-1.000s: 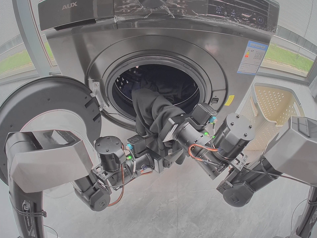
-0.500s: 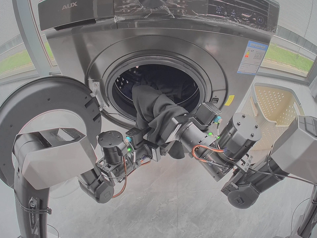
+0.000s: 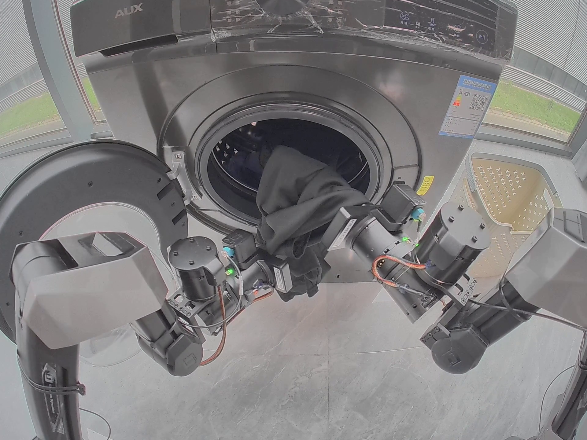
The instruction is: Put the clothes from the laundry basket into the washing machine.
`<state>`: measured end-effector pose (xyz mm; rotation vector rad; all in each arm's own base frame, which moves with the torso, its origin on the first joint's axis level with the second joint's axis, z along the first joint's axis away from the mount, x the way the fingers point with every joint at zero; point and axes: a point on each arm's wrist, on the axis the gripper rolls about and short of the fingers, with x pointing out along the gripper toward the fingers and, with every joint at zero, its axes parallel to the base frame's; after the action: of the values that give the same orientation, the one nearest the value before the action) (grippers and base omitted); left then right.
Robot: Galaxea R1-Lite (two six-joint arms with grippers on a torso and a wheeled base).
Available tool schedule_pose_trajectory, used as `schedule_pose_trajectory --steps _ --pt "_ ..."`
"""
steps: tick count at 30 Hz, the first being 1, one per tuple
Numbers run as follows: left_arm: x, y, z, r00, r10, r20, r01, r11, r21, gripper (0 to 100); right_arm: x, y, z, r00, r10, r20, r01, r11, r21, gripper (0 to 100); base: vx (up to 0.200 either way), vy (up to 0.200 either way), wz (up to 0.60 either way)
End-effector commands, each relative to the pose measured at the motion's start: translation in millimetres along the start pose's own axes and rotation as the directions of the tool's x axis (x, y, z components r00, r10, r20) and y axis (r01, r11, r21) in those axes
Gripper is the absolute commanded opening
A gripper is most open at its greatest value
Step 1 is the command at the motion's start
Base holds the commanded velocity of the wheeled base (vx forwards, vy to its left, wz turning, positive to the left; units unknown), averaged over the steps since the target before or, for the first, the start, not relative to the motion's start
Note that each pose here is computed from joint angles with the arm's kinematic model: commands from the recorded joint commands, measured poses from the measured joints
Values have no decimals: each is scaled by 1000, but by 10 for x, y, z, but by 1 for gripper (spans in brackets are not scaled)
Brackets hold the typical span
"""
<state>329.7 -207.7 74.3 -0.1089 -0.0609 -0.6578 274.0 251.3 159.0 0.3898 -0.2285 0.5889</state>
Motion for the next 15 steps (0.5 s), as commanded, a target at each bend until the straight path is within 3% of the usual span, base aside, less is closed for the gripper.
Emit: schedule_pose_trajectory --steps 1,3,6,12,13,15 --pt "-113 -1 314 998 22 65 -20 999 -30 0 -55 -207 -38 998 -61 -31 61 998 -22 0 0 0 0" --pt "-151 -12 443 994 42 98 -37 998 -54 0 -107 -255 -98 995 -76 -62 74 997 -31 0 0 0 0" --pt "-231 -28 595 991 44 129 -36 997 -61 0 -179 -260 -165 992 -76 -101 73 997 -35 0 0 0 0" --pt "-360 -65 790 985 41 167 -26 995 -92 0 -220 -202 -111 994 -45 -101 43 999 -22 0 0 0 0" --pt "-377 -70 813 984 39 171 -23 995 -95 0 -237 -190 -80 994 -37 -101 35 999 -20 100 0 0 0" --pt "-419 -74 866 983 38 181 -21 995 -95 0 -305 -172 -48 993 -18 -114 16 1000 -17 100 0 0 0"
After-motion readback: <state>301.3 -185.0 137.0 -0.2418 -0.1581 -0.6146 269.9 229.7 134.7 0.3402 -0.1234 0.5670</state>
